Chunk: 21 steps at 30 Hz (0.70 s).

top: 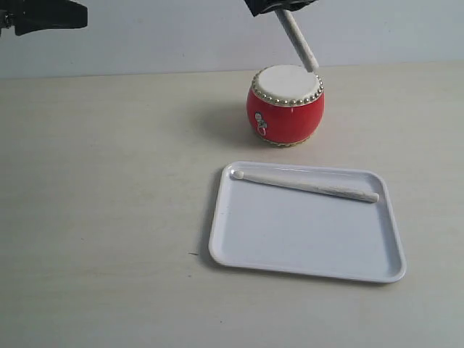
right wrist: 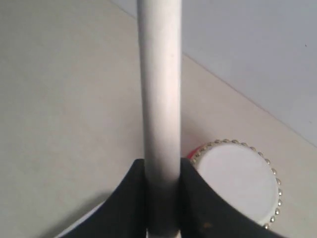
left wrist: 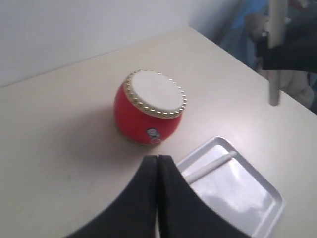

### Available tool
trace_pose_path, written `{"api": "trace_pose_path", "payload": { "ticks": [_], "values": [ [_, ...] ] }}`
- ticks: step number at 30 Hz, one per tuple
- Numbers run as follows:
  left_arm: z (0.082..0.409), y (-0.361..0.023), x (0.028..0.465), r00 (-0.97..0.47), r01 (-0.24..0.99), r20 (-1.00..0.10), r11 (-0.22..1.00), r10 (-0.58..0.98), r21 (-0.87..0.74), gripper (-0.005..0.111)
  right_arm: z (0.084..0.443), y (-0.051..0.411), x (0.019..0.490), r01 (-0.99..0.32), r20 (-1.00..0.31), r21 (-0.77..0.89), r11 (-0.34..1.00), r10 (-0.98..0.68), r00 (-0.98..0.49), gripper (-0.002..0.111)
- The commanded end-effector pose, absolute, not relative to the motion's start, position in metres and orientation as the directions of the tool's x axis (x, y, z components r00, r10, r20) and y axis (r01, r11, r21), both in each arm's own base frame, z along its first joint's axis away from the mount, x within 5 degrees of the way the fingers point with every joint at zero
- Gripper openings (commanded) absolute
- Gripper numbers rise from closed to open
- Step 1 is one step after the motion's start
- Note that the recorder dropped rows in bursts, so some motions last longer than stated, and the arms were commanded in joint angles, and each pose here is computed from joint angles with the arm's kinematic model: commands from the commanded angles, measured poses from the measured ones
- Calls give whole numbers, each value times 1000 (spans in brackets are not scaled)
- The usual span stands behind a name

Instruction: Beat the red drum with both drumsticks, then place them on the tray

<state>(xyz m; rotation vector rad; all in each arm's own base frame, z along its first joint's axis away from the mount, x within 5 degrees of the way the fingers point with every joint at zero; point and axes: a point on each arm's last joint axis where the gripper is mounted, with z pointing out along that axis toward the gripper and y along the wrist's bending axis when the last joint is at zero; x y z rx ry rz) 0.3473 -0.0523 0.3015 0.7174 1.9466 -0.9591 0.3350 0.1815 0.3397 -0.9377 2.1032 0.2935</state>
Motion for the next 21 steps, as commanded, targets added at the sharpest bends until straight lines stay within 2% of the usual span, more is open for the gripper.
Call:
{"api": "trace_pose_path", "payload": {
  "ticks": [1, 7, 14, 21],
  "values": [
    [290, -44, 357, -535, 638, -842, 687, 71, -347, 0, 340, 178, 332, -705, -723, -127, 698, -552, -417, 0],
    [294, -33, 354, -517, 519, -854, 813, 52, -264, 0, 329, 177, 331, -728, -653, -120, 675, -606, -454, 0],
    [312, -17, 327, -433, 345, -901, 927, 22, -144, 0, 307, 177, 330, -739, -496, -182, 649, -709, -501, 0],
    [333, -20, 306, -376, 368, -926, 921, 20, -129, 0, 273, 204, 316, -837, -229, -275, 473, -878, -421, 0]
  ]
}}
